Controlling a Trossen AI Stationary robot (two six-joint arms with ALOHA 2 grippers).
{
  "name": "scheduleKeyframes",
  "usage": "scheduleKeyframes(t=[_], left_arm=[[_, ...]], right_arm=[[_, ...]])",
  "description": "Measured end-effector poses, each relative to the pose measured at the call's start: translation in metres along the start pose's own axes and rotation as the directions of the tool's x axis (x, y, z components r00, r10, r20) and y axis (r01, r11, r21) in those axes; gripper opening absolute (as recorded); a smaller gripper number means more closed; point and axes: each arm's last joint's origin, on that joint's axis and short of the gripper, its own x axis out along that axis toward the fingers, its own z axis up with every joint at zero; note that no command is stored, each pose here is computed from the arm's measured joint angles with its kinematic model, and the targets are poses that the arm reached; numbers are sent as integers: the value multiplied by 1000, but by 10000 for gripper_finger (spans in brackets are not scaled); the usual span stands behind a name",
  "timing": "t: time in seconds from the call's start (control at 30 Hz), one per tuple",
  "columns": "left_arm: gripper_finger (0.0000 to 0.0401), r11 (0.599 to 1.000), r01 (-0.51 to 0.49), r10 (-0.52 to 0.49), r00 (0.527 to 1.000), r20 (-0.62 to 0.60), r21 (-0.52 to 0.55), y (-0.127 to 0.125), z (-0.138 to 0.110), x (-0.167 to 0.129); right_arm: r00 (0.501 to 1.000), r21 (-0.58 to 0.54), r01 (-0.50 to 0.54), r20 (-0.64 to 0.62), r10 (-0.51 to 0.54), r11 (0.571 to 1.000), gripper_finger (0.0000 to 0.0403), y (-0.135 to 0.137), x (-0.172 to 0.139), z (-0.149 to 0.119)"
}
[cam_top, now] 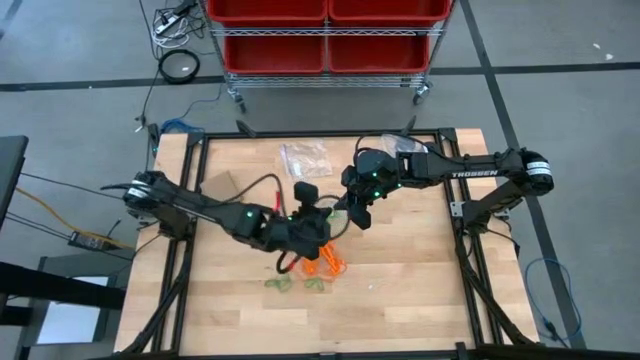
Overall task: Sort rubber bands
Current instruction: Put the green rubber band into the transparent zip bag
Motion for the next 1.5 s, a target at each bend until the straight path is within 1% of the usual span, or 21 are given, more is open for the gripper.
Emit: scheduleKeyframes(t=[0.1, 0.27, 0.37, 0.47, 0.57, 0.7, 0.77, 0.83, 0.93, 1.0, 1.07, 1.13, 1.2, 1.3, 1.4, 1.5], left_arm=[[2, 999, 14, -13, 999, -45, 30, -11, -3, 12], [22, 1000, 10, -10, 997, -71, -5, -15, -6, 14], [45, 1000, -7, 6, 999, -46, -25, -11, -3, 3], [76, 997, -29, 28, 1000, -14, -75, -3, -1, -11], [108, 992, -20, 20, 1000, -4, -124, 3, -2, -24], [142, 982, 8, -12, 1000, -21, -187, 3, -8, -41], [152, 976, 66, -73, 997, -28, -209, -3, -11, -51], [157, 962, 147, -159, 987, -36, -231, -11, -14, -59], [157, 929, 282, -300, 953, -43, -238, -33, -21, -66], [157, 905, 356, -380, 923, -65, -232, -52, -30, -69], [157, 884, 403, -437, 893, -109, -237, -71, -44, -71], [157, 868, 418, -465, 873, -144, -269, -91, -59, -70], [157, 854, 417, -478, 865, -151, -311, -111, -76, -67], [157, 820, 437, -500, 862, -90, -371, -138, -96, -62], [157, 781, 452, -511, 859, -23, -432, -156, -116, -53], [157, 756, 436, -504, 864, -7, -488, -165, -137, -44]], right_arm=[[1000, -1, 0, 0, 0, 1000, 0, 0, 0, 0], [1000, -1, 0, -3, 0, 1000, 0, 0, 0, 0], [1000, -1, 0, -2, 0, 1000, 0, 0, 0, 0], [1000, -1, 0, -2, 0, 1000, 0, 0, 0, 0], [1000, -1, 0, -1, 0, 1000, 0, 0, 0, 0], [1000, -1, 0, -2, 0, 1000, 0, 0, 0, 0], [1000, -1, 0, -2, 0, 1000, 0, 0, 0, 0], [1000, -1, 0, -2, 0, 1000, 0, 0, 0, 0], [1000, -1, 0, -1, 0, 1000, 0, 0, 0, 0], [1000, -1, -1, -1, 1, 1000, 0, 0, 0, 0], [1000, 1, -1, 1, 1, 1000, 0, 0, 0, 0], [1000, 3, -1, 1, 1, 1000, 0, 0, 0, 0], [1000, 4, -2, 0, 2, 1000, 0, 0, 0, 0], [1000, 8, -2, 1, 2, 1000, 0, 0, 0, 0], [1000, 8, -2, 1, 2, 1000, 0, 0, 0, 0], [1000, 7, -2, 0, 2, 1000, 0, 0, 0, 0]])
